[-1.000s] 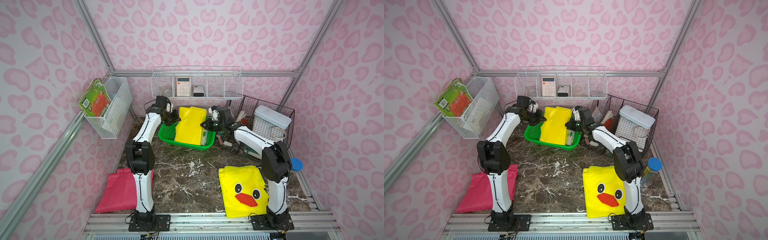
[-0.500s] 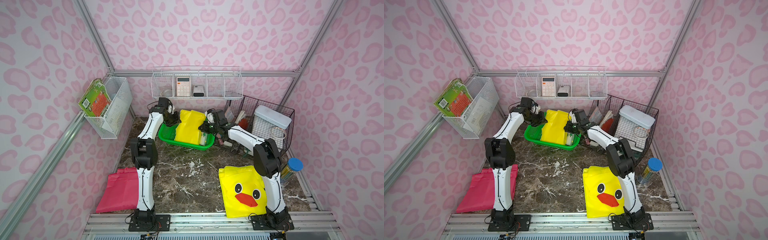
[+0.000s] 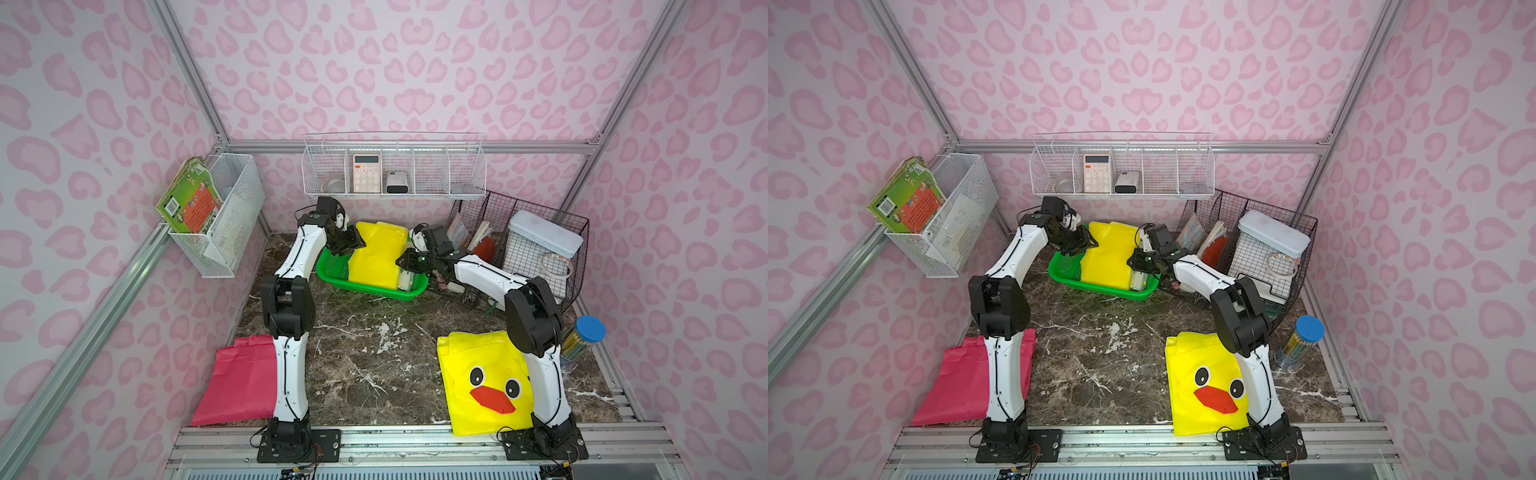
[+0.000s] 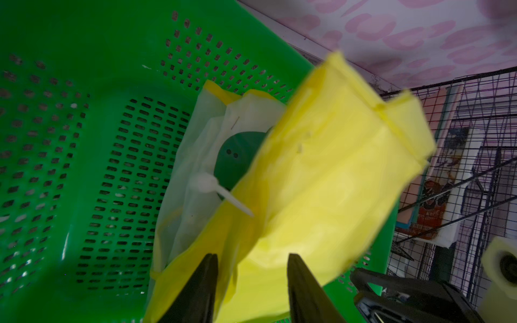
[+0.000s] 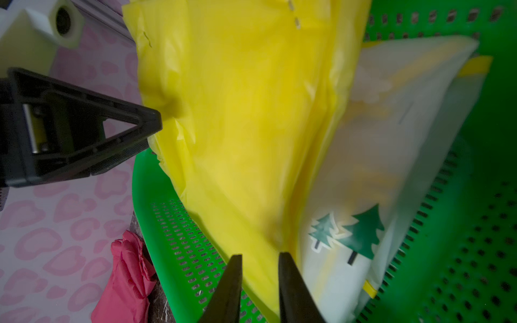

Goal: Put the folded raincoat in the basket
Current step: Place the raincoat in the basket, then move the raincoat to the center of the board.

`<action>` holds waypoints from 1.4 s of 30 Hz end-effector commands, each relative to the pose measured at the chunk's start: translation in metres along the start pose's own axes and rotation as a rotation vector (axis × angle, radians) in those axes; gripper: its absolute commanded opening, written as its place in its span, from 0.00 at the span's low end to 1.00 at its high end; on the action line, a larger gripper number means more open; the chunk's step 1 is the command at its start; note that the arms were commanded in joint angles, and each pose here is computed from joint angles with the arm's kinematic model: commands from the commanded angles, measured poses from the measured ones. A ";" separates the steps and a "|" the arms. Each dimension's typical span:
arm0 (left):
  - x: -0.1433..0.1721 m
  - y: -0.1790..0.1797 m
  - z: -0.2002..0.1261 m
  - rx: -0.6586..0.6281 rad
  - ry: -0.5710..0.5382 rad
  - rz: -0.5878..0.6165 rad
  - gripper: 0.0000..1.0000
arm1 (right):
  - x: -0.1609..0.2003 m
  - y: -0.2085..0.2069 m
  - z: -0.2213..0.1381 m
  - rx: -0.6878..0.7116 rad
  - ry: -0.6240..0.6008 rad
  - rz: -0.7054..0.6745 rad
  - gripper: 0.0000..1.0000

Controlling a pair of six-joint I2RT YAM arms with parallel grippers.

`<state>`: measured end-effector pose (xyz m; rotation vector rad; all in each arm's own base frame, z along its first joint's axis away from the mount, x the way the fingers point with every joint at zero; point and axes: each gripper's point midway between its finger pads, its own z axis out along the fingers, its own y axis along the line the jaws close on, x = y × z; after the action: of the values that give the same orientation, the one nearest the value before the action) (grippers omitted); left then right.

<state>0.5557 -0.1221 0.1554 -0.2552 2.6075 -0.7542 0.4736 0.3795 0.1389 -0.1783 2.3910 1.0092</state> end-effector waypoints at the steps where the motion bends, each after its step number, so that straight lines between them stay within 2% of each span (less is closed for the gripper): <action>1: -0.006 -0.006 -0.015 -0.004 -0.032 0.032 0.62 | -0.006 0.001 -0.005 0.016 -0.012 -0.018 0.39; 4: -0.008 -0.011 -0.025 -0.005 -0.051 0.049 0.71 | -0.009 0.002 -0.009 0.023 -0.020 -0.026 0.45; 5: -0.009 -0.013 -0.028 -0.005 -0.055 0.054 0.80 | -0.009 0.003 -0.010 0.024 -0.024 -0.028 0.46; 6: -0.009 -0.013 -0.030 -0.008 -0.057 0.058 0.83 | -0.011 0.004 -0.012 0.024 -0.028 -0.031 0.47; 9: -0.009 -0.015 -0.039 -0.019 -0.071 0.072 0.85 | -0.016 0.009 -0.018 0.021 -0.044 -0.040 0.49; 15: 0.000 -0.030 -0.038 0.019 -0.060 0.093 0.87 | -0.028 0.019 -0.016 0.000 -0.059 -0.057 0.54; 21: 0.015 -0.032 -0.038 0.009 -0.053 0.097 0.87 | -0.025 0.028 0.013 -0.041 -0.013 -0.059 0.53; 26: 0.023 -0.031 -0.047 0.009 -0.079 0.079 0.87 | -0.012 0.015 0.053 -0.030 0.048 -0.025 0.53; 31: 0.033 -0.033 -0.053 0.029 -0.075 0.069 0.87 | -0.003 -0.014 0.071 0.037 0.076 0.034 0.53; 36: 0.039 -0.045 -0.061 0.065 -0.078 0.080 0.87 | -0.012 -0.003 0.063 0.009 0.059 0.020 0.54; 42: 0.057 -0.067 -0.080 0.120 -0.073 0.124 0.87 | -0.040 0.048 0.023 -0.091 0.014 -0.072 0.54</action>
<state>0.4828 -0.1489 0.2235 -0.1274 2.4938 -0.7928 0.5079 0.4217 0.1396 -0.2243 2.4088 1.0492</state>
